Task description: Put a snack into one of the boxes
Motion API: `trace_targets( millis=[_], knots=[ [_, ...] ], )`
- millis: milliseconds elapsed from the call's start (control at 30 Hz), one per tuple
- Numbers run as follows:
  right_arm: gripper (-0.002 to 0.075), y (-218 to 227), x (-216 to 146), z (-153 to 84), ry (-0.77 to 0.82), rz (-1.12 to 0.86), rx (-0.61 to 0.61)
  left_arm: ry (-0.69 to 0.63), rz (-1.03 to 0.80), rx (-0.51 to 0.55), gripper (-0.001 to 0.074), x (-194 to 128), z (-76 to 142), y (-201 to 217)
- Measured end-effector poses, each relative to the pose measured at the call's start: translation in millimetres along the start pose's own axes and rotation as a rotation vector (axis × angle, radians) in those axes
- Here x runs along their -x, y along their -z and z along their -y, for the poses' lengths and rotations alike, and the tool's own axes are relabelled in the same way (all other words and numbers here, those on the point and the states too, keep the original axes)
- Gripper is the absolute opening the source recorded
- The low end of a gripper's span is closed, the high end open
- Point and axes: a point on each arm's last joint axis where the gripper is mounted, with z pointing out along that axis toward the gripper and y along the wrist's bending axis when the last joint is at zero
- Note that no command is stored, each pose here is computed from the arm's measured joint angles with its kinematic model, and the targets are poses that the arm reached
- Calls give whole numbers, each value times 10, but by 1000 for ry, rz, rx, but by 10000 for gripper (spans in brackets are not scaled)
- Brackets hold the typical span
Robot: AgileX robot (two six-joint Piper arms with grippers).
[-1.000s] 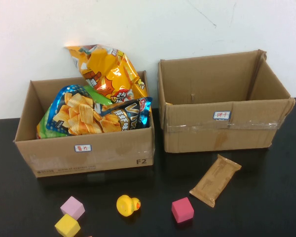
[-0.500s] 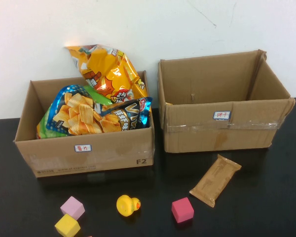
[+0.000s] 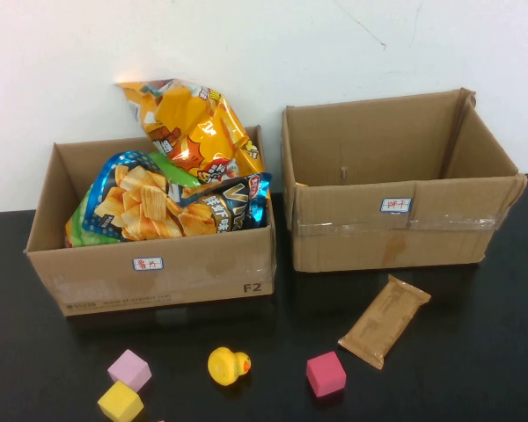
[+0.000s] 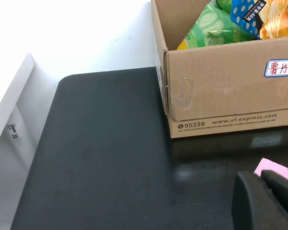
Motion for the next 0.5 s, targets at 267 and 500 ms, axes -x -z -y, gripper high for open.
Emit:
trace_targets(
  millis=[267, 500],
  knots=[
    [-1, 165, 499, -307, 283, 89, -41, 0, 0, 0, -2, 0, 0, 0],
    [-1, -162, 1085, -660, 676, -230, -128, 0, 0, 0, -2, 0, 0, 0]
  ],
)
